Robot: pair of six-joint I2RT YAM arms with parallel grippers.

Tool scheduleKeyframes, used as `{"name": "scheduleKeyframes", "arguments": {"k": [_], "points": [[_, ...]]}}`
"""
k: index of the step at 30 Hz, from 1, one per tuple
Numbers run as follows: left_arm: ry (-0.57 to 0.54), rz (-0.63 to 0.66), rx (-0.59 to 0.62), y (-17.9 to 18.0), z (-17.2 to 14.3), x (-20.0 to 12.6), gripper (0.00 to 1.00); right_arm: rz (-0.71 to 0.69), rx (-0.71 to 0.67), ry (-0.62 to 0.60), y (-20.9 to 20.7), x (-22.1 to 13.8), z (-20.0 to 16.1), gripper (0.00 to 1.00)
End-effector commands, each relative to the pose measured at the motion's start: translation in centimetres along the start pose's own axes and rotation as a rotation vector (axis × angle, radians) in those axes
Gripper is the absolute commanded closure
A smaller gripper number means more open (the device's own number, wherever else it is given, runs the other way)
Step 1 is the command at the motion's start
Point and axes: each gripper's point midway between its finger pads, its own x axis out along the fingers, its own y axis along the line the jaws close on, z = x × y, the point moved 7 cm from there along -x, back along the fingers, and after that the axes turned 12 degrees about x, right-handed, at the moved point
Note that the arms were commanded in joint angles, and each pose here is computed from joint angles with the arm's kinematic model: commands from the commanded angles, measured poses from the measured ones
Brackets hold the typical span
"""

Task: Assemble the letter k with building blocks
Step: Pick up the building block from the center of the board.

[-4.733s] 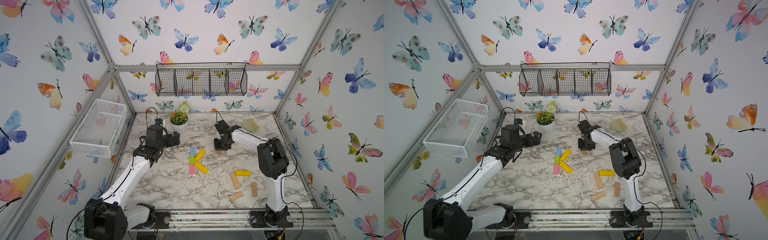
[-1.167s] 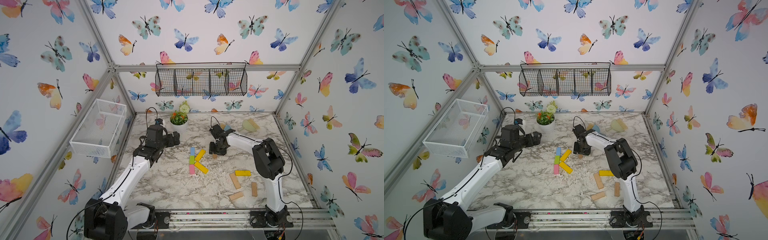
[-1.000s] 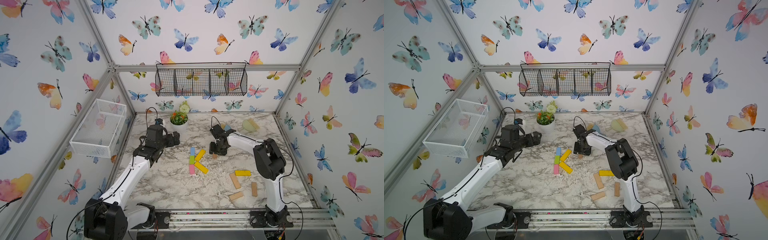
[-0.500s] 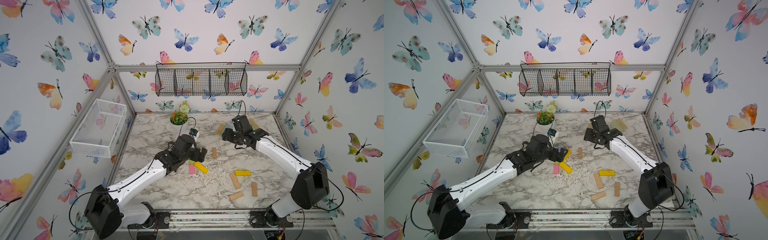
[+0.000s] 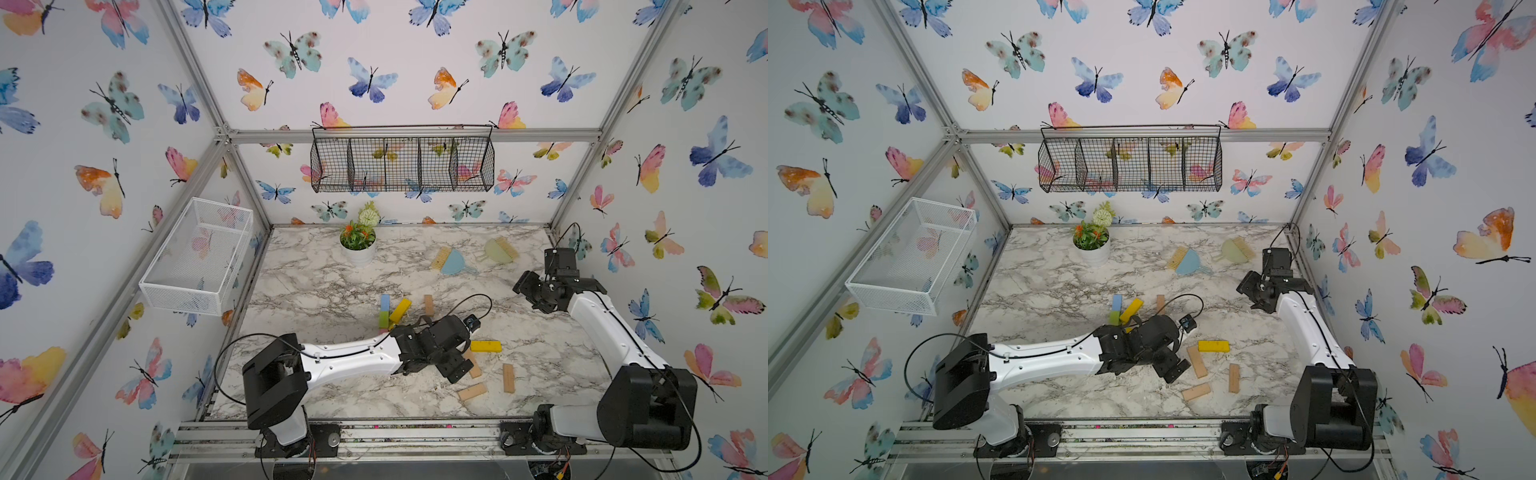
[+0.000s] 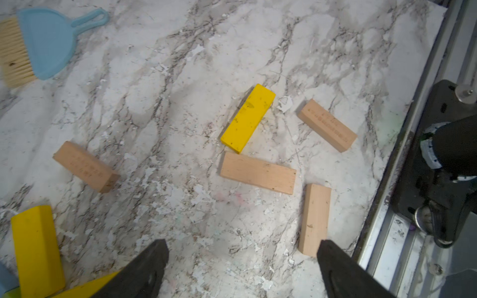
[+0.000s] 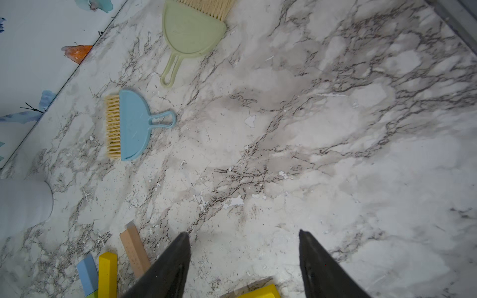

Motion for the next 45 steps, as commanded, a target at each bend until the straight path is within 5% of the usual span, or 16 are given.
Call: {"name": "scheduleKeyframes", "arguments": {"k": [1, 18, 40, 45], "points": [[0.039, -0.107, 0.06, -2.0, 0.1, 2.1, 0.17, 0.025, -0.024, 0.075, -0.4, 0.5, -1.2, 0.32], [0.254, -0.254, 0.243, -8.2, -1.8, 7.4, 0.39, 0.021, -0.025, 0.099, -1.2, 1.1, -1.9, 0.32], [0.381, -0.306, 0.272, -9.0, -3.3, 9.0, 0.73, 0.034, -0.017, 0.111, -1.4, 1.1, -2.3, 0.32], [0.38, -0.286, 0.274, -8.8, -3.1, 9.0, 0.71, 0.039, -0.018, 0.112, -1.3, 1.0, -2.3, 0.32]]}}
